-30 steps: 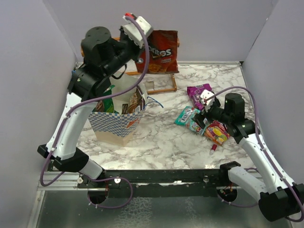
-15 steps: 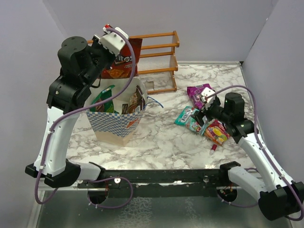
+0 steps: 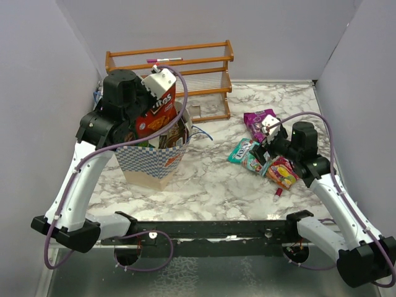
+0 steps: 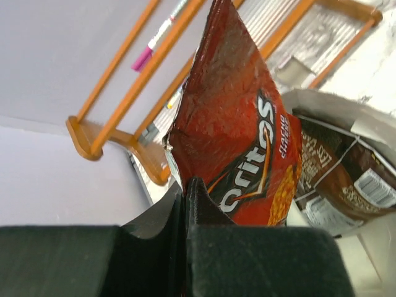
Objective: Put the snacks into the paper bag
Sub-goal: Place the snack in the paper bag.
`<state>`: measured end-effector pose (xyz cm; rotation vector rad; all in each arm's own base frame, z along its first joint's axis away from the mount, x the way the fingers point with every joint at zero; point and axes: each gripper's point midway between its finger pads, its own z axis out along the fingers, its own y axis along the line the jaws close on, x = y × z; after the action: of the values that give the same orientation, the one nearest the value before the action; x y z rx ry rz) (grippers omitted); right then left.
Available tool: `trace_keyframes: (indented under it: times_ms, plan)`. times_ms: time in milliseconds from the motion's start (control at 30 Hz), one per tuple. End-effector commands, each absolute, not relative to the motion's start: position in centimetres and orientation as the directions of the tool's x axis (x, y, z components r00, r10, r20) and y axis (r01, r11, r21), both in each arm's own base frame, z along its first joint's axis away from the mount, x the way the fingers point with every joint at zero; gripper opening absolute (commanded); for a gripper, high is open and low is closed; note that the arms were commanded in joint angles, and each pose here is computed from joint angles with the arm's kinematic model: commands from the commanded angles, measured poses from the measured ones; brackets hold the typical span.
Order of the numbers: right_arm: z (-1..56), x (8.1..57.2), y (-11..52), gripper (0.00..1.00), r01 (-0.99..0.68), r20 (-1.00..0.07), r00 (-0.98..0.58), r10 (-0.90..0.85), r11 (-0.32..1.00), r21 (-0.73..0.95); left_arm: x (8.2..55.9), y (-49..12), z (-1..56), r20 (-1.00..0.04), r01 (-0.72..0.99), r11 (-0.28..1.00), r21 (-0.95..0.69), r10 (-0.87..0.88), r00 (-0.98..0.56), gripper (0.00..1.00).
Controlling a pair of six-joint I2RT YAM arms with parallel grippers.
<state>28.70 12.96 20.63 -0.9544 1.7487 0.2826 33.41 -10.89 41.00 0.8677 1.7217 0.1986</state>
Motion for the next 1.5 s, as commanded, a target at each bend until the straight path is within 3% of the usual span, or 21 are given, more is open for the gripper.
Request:
trace_keyframes:
  times_ms: [0,600,933,1200,1467]
  plan:
    - [20.6,29.4,12.5,0.92,-0.692,-0.877,-0.101,-0.47,0.667,-0.278,31.7,-8.7,41.0,-0.759,0.383,0.733,0.562,0.641,-0.112,0.0]
    - [19.3,29.8,11.9,0.91,-0.68,-0.857,-0.138,-0.497,0.677,-0.283,32.4,-6.2,32.2,-0.768,0.39,0.823,0.412,0.545,-0.337,0.0]
    - [18.6,29.9,11.6,0.91,-0.675,-0.846,-0.157,-0.51,0.68,-0.284,32.6,-5.6,26.6,-0.708,0.41,0.821,0.396,0.558,-0.434,0.04]
    - [18.4,30.1,11.4,0.91,-0.673,-0.841,-0.163,-0.516,0.682,-0.288,32.4,-5.9,24.9,-0.684,0.446,0.813,0.375,0.567,-0.459,0.17]
    - [18.2,30.3,11.0,0.91,-0.653,-0.838,-0.183,-0.515,0.701,-0.288,32.7,-6.2,26.0,-0.706,0.445,0.811,0.381,0.565,-0.426,0.44]
